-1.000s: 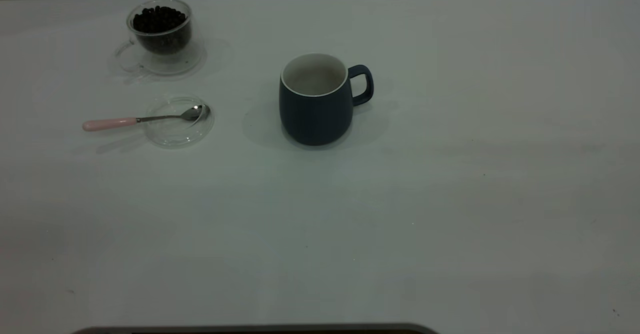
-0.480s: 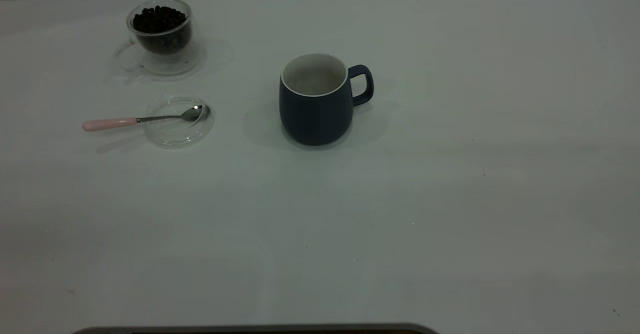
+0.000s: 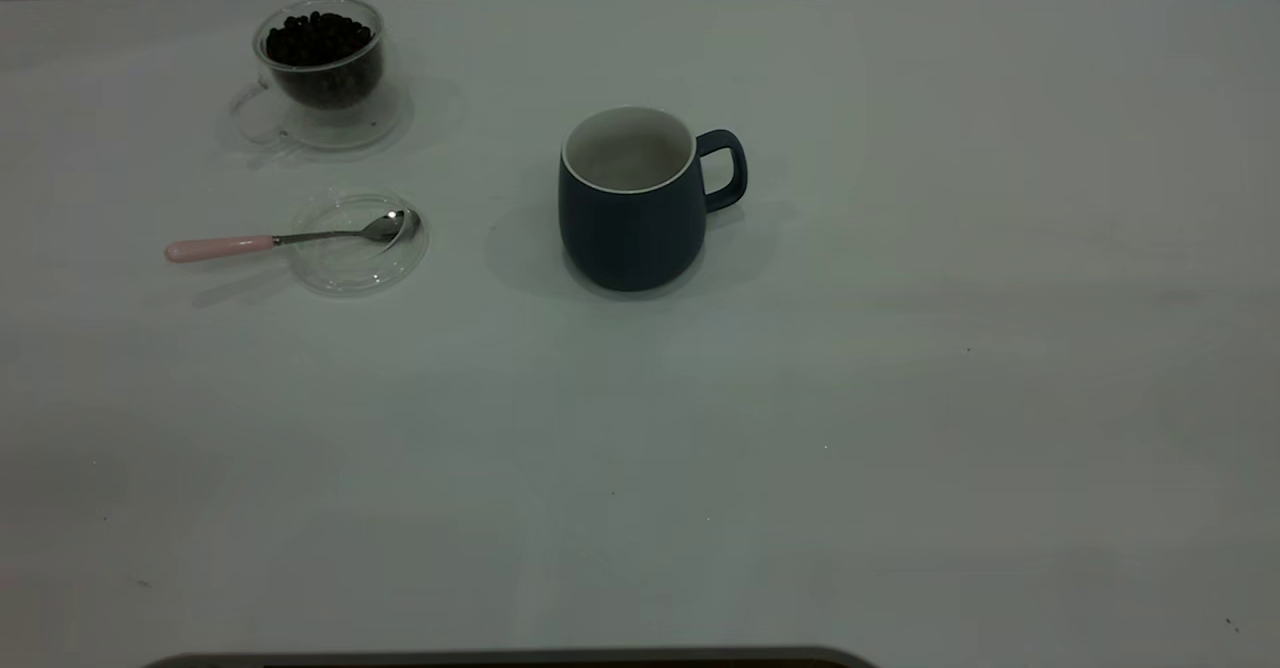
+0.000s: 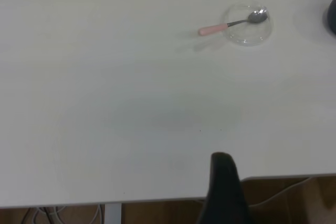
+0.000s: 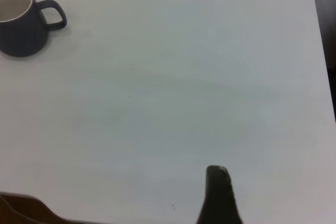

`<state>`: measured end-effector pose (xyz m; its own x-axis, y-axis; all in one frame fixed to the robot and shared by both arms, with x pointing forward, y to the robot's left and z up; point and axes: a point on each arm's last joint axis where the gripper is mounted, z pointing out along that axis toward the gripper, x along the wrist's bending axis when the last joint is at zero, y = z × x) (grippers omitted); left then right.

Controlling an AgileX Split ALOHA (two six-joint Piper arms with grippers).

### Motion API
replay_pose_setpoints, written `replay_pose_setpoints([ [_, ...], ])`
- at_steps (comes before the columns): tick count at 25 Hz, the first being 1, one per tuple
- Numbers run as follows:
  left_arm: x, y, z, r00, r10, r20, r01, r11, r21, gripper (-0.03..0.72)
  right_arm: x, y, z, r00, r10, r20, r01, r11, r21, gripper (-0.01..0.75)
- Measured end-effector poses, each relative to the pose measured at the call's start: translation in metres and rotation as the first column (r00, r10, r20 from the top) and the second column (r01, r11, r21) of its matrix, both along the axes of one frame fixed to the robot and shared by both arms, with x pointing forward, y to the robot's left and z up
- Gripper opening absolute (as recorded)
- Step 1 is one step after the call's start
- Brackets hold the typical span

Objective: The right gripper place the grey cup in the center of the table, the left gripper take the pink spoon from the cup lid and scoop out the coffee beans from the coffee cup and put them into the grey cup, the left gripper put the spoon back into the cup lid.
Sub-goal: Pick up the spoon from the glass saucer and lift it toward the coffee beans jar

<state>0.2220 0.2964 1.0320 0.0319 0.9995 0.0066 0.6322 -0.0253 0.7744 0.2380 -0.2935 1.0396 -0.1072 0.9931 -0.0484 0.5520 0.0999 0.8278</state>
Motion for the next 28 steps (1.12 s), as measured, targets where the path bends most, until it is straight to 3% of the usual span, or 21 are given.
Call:
replay_pose_setpoints([
  [7, 0.006, 0.0, 0.002, 0.999, 0.028, -0.034, -0.03, 0.999, -0.035, 0.586, 0.0, 0.0, 0.0, 1.0, 0.0, 0.0, 0.0, 1.0, 0.0, 0.588],
  [11, 0.033, 0.001, 0.026, 0.998, 0.033, -0.053, -0.035, 0.999, -0.042, 0.586, 0.0, 0.0, 0.0, 1.0, 0.0, -0.001, 0.0, 1.0, 0.0, 0.588],
  [19, 0.158, 0.004, 0.06, 0.976, 0.034, -0.214, -0.049, 0.997, -0.064, 0.596, 0.0, 0.0, 0.0, 1.0, 0.0, -0.001, 0.0, 1.0, 0.0, 0.588],
  [25, 0.244, 0.007, 0.036, 0.932, 0.019, -0.361, -0.042, 0.997, -0.057, 0.707, 0.0, 0.0, 0.0, 1.0, -0.001, -0.001, 0.001, 1.0, 0.0, 0.588],
  [28, 0.277, 0.009, 0.012, 0.903, 0.006, -0.43, -0.03, 0.998, -0.05, 0.718, 0.0, 0.0, 0.0, 1.0, -0.001, -0.001, 0.001, 1.0, 0.0, 0.588],
])
